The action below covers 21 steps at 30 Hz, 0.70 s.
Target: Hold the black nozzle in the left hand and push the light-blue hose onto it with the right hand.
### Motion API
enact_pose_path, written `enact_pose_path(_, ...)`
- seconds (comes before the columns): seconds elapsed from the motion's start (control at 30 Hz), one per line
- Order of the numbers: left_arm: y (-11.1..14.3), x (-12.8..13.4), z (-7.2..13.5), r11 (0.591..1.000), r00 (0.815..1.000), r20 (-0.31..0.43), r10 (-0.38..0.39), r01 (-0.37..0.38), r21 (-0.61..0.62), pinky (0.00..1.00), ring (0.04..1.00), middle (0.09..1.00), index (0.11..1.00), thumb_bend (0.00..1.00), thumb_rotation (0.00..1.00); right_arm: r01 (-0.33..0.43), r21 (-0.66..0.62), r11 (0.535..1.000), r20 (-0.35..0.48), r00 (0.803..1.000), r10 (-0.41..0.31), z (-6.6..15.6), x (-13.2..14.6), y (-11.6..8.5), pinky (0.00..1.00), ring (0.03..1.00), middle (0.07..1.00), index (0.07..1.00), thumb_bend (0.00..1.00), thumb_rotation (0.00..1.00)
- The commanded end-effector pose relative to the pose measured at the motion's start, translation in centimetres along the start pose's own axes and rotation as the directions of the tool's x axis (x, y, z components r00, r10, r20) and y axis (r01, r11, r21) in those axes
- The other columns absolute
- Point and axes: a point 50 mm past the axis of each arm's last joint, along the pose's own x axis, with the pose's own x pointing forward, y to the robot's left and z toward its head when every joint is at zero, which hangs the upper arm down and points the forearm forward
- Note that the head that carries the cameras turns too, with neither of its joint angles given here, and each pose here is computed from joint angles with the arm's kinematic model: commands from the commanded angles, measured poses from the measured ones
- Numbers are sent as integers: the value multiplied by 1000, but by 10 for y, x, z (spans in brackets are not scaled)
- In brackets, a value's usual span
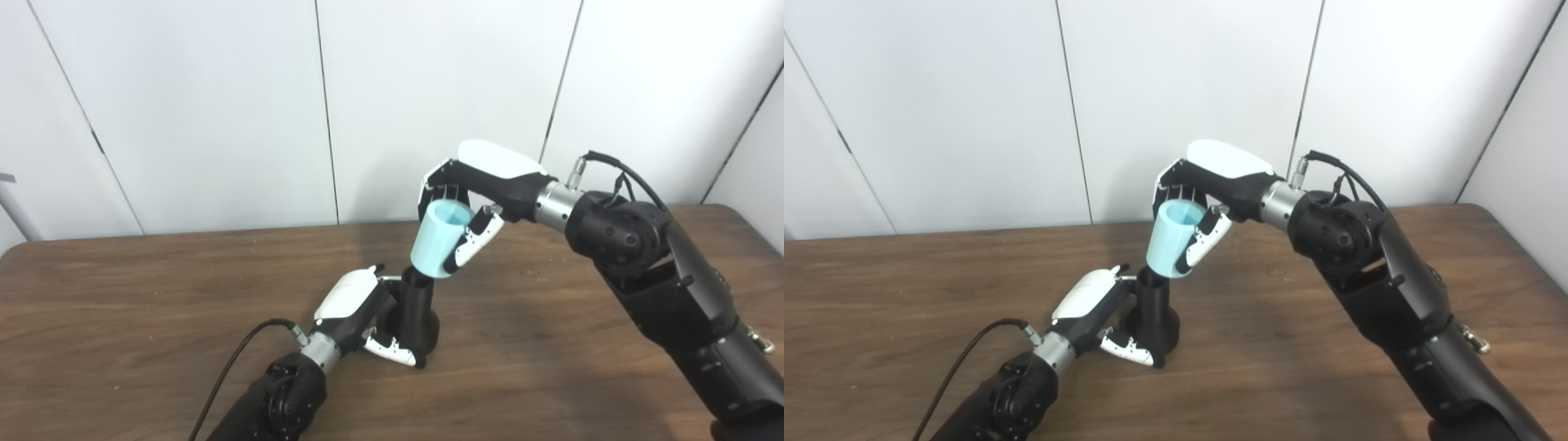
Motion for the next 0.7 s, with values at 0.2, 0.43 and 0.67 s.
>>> enact_pose_path(0.2, -31, -11, -17, 987, 981, -114, -156, 159, 16, 1000, 660, 481, 490, 525, 0, 5, -46, 999, 44, 999, -2, 20, -2, -14, 325, 396, 466, 522, 518, 0)
enact_pose_path(0.43, -31, -9, -18, 987, 981, -114, -157, 160, 21, 1000, 660, 481, 490, 525, 0, -9, -43, 999, 64, 998, 12, 29, -1, -15, 320, 393, 460, 526, 517, 0)
enact_pose_path(0.67, -32, -8, -16, 987, 982, -111, -156, 159, 24, 1000, 663, 484, 487, 525, 0, -17, -31, 999, 66, 998, 19, 28, 3, -6, 350, 411, 469, 506, 520, 0)
